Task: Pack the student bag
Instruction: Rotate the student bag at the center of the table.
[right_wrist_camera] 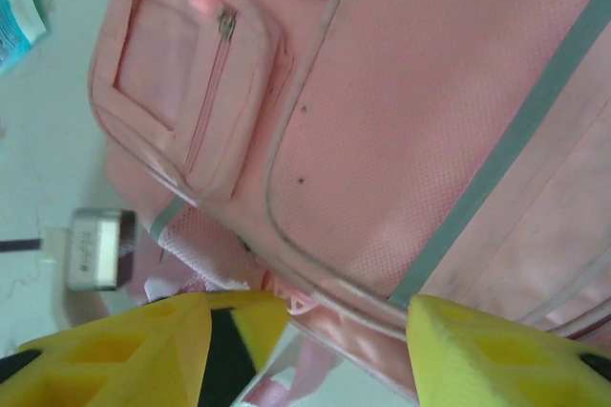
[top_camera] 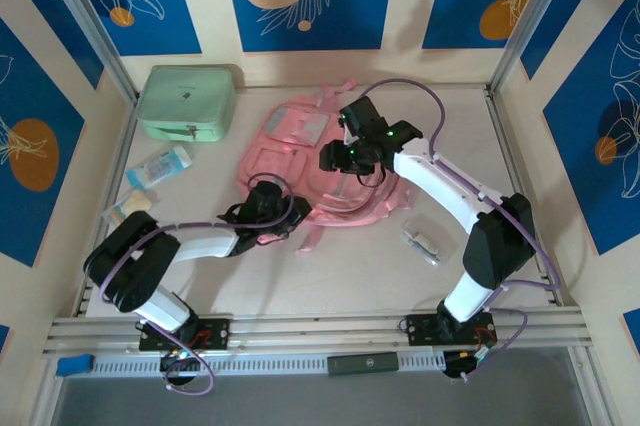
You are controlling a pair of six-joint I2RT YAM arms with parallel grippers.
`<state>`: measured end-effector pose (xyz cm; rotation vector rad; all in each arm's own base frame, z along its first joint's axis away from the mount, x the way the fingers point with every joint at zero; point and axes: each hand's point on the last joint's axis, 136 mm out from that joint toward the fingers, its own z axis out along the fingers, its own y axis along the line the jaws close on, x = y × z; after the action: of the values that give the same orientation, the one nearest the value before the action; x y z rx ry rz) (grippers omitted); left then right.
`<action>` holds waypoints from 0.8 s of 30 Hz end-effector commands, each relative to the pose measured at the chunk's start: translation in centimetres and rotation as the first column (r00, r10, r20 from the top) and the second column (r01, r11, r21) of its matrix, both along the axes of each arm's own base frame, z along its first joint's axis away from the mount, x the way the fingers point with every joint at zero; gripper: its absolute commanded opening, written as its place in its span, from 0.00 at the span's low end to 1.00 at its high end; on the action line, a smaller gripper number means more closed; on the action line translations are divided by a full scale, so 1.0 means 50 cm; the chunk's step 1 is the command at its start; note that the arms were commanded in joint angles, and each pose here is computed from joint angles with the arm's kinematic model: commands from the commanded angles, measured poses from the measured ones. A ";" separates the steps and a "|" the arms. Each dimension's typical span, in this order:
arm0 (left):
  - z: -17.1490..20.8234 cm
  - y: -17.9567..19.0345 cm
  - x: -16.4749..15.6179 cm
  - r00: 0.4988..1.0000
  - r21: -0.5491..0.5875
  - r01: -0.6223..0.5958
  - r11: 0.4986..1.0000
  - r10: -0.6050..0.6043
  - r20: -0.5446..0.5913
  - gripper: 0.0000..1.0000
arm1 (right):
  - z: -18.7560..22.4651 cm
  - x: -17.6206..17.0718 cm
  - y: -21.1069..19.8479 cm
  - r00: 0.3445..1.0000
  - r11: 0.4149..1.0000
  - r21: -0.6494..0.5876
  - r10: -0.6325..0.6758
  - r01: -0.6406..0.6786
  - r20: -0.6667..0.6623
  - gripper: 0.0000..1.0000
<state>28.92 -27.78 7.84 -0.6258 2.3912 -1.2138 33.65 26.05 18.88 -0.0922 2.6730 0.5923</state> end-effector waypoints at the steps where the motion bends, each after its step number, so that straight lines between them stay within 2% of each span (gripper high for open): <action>1: 0.039 0.071 -0.003 0.995 0.019 -0.076 0.997 0.075 0.061 0.27 | 0.004 -0.055 0.006 0.999 0.998 -0.042 0.037 -0.038 -0.009 0.53; 3: 0.045 0.130 -0.013 0.992 0.111 -0.119 0.987 0.113 0.064 0.29 | -0.019 -0.077 0.029 0.998 0.996 -0.064 0.063 -0.063 -0.008 0.52; 6: 0.072 0.204 -0.015 0.979 0.230 -0.186 0.955 0.160 0.129 0.34 | -0.061 -0.105 0.079 0.991 0.985 -0.110 0.128 -0.130 -0.024 0.51; 8: 0.074 0.240 -0.004 0.975 0.262 -0.209 0.942 0.180 0.129 0.35 | -0.088 -0.120 0.117 0.986 0.975 -0.143 0.167 -0.168 -0.022 0.49; 10: 0.066 0.253 0.013 0.976 0.236 -0.211 0.948 0.191 0.104 0.35 | -0.118 -0.132 0.151 0.978 0.962 -0.182 0.207 -0.205 -0.008 0.49; 13: 0.061 0.250 0.043 0.979 0.208 -0.199 0.958 0.183 0.095 0.33 | -0.153 -0.128 0.167 0.981 0.954 -0.230 0.192 -0.193 -0.026 0.44; 17: 0.043 0.234 0.073 0.986 0.232 -0.167 0.958 0.155 0.067 0.31 | -0.195 -0.128 0.180 0.984 0.960 -0.216 0.169 -0.176 -0.050 0.39; 20: 0.029 0.214 0.089 0.990 0.221 -0.140 0.965 0.132 0.053 0.27 | -0.213 -0.115 0.164 0.989 0.955 -0.258 0.140 -0.146 -0.041 0.39; 24: 0.004 0.209 0.092 0.990 0.229 -0.138 0.963 0.135 0.028 0.27 | -0.227 -0.090 0.156 0.993 0.957 -0.263 0.115 -0.120 -0.033 0.38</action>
<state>32.92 -16.48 7.50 -0.7347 2.3934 -0.8290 27.75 34.33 7.95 -0.3858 2.7826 0.2992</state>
